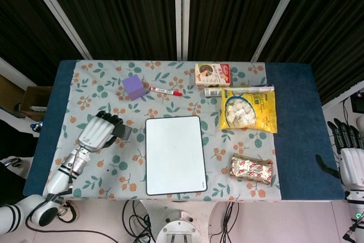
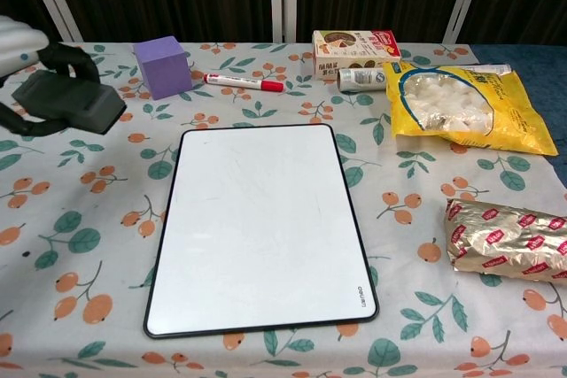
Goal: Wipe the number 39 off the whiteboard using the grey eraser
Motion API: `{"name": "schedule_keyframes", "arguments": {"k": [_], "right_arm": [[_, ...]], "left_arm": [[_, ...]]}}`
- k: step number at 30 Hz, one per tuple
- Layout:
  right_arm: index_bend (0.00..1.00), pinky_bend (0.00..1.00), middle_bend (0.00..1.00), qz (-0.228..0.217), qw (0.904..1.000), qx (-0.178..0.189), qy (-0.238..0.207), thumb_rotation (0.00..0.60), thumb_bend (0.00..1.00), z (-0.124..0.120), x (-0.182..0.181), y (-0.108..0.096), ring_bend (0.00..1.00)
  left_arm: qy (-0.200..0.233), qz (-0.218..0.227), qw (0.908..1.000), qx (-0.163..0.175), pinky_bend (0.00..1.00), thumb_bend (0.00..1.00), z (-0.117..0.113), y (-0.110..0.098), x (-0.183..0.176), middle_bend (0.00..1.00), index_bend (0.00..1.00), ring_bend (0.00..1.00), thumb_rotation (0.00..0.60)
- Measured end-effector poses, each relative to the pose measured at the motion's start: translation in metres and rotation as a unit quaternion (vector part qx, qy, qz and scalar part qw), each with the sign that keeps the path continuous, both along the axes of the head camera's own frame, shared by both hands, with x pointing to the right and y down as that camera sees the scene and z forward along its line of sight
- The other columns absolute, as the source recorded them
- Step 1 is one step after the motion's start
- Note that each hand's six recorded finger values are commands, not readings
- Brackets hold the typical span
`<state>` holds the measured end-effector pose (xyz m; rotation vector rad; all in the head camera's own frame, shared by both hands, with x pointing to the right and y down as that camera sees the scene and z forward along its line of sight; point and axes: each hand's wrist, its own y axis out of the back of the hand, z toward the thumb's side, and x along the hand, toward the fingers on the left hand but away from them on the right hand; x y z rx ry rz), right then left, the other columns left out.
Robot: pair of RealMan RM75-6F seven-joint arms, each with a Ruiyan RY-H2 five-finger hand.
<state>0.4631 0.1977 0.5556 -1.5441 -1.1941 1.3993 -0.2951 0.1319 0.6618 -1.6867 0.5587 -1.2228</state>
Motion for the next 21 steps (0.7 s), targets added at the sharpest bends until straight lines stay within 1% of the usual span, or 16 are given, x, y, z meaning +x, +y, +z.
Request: {"name": "schedule_keyframes", "arguments": {"k": [2, 5, 9, 12, 14, 15, 17, 18, 19, 20, 21], "right_arm": [[0.0, 0.0, 0.0, -0.003, 1.0, -0.002, 0.0, 0.6, 0.21, 0.0, -0.004, -0.002, 0.0], [0.0, 0.0, 0.0, -0.009, 0.9999, -0.003, 0.006, 0.6, 0.21, 0.0, -0.007, -0.003, 0.0], [0.0, 0.0, 0.0, -0.009, 0.9999, -0.008, 0.007, 0.6, 0.21, 0.002, -0.01, -0.003, 0.0], [0.0, 0.0, 0.0, -0.01, 0.9999, -0.007, 0.01, 0.6, 0.21, 0.003, -0.011, -0.002, 0.0], [0.0, 0.0, 0.0, -0.007, 0.9999, -0.009, 0.011, 0.6, 0.21, 0.004, -0.01, 0.0, 0.0], [0.0, 0.0, 0.0, -0.006, 0.9999, -0.011, 0.011, 0.6, 0.21, 0.004, -0.009, 0.001, 0.0], [0.0, 0.0, 0.0, -0.005, 0.9998, -0.014, 0.013, 0.6, 0.21, 0.005, -0.008, 0.003, 0.0], [0.0, 0.0, 0.0, -0.006, 0.9998, -0.014, 0.014, 0.6, 0.21, 0.004, -0.008, 0.004, 0.0], [0.0, 0.0, 0.0, -0.006, 0.9998, -0.013, 0.015, 0.6, 0.21, 0.004, -0.007, 0.004, 0.0], [0.0, 0.0, 0.0, -0.006, 0.9998, -0.011, 0.015, 0.6, 0.21, 0.003, -0.007, 0.004, 0.0], [0.0, 0.0, 0.0, -0.006, 0.9998, -0.01, 0.015, 0.6, 0.21, 0.002, -0.006, 0.004, 0.0]], "left_arm": [[0.004, -0.003, 1.0, -0.005, 0.31, 0.5, 0.002, 0.007, -0.006, 0.63, 0.73, 0.53, 0.6], [0.008, 0.011, 0.9999, -0.005, 0.31, 0.47, 0.008, 0.015, -0.006, 0.63, 0.71, 0.53, 0.6], [0.013, 0.023, 0.9995, -0.017, 0.31, 0.44, 0.022, 0.028, 0.0, 0.62, 0.67, 0.52, 0.6], [0.01, 0.037, 0.9987, -0.033, 0.31, 0.41, 0.035, 0.037, 0.005, 0.61, 0.61, 0.5, 0.6], [0.009, 0.04, 0.9982, -0.045, 0.31, 0.37, 0.043, 0.04, 0.007, 0.57, 0.55, 0.44, 0.6], [0.011, 0.039, 0.9979, -0.051, 0.3, 0.33, 0.045, 0.041, 0.007, 0.52, 0.49, 0.39, 0.6], [0.014, 0.038, 0.9968, -0.068, 0.28, 0.26, 0.05, 0.043, 0.008, 0.37, 0.33, 0.29, 0.6], [0.016, 0.038, 0.9964, -0.074, 0.27, 0.23, 0.052, 0.044, 0.008, 0.28, 0.23, 0.24, 0.6], [0.019, 0.038, 0.9959, -0.08, 0.26, 0.22, 0.052, 0.045, 0.008, 0.2, 0.16, 0.19, 0.6], [0.021, 0.038, 0.9957, -0.082, 0.24, 0.21, 0.052, 0.045, 0.007, 0.12, 0.1, 0.15, 0.6], [0.023, 0.037, 0.9956, -0.083, 0.23, 0.2, 0.052, 0.045, 0.006, 0.09, 0.08, 0.14, 0.6]]}}
